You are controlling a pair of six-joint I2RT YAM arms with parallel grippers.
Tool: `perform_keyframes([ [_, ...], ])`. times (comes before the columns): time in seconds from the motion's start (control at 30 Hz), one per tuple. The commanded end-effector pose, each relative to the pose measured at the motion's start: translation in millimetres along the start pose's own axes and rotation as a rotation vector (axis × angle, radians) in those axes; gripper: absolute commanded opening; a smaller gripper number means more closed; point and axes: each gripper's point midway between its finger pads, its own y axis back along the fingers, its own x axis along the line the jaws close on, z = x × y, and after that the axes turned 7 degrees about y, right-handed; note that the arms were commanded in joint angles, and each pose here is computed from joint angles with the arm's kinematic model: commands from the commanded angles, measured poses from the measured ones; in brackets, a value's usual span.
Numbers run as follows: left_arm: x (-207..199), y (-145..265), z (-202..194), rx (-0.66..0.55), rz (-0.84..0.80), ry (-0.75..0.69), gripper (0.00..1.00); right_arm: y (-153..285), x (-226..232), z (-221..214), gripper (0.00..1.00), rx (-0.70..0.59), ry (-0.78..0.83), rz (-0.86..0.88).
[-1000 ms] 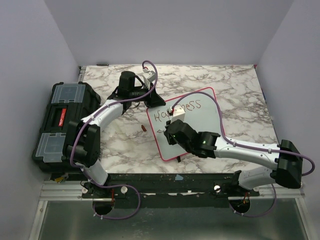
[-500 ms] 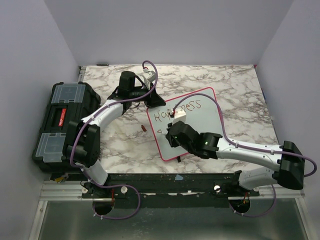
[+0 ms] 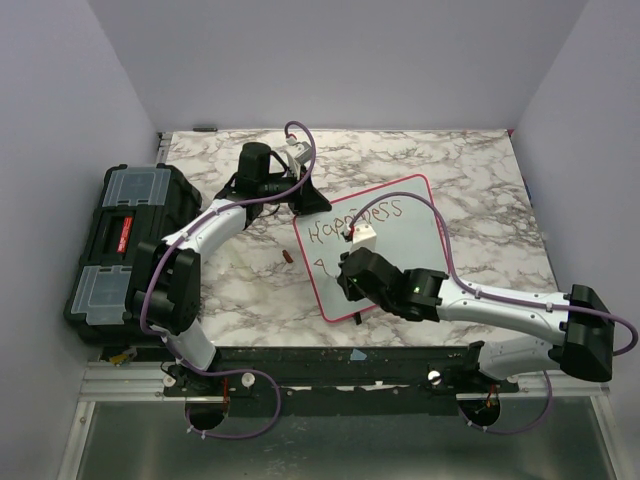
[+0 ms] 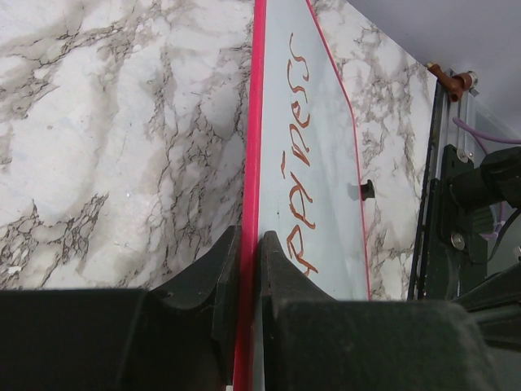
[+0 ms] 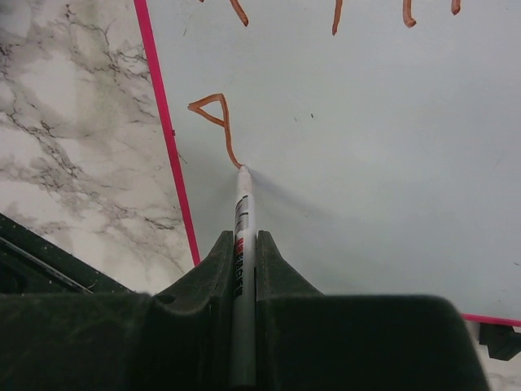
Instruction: Write a sentence on the whiteboard
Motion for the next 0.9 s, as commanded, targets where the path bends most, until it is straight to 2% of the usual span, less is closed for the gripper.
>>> perform_keyframes([
  [0.0, 1.1, 3.7, 21.3, -0.059, 0.045, -0.122, 0.0, -3.8, -28.8, -15.4, 0.01, 0.04, 0.061, -0.142],
  [0.2, 0.2, 3.4, 20.1, -0.056, 0.036, -0.12, 0.0, -7.5, -20.3, 15.8, 0.01, 0.001, 0.088, -0.159],
  [0.43, 0.3, 3.7, 20.5, -0.057, 0.04, -0.122, 0.0, 11.0, -11.3, 47.6, 0.01, -0.094, 0.044, -0.088],
  [0.87, 0.1, 3.8, 20.3, -0.056, 0.036, -0.122, 0.0, -2.2, 15.2, 60.2, 0.01, -0.123, 0.031, 0.001],
])
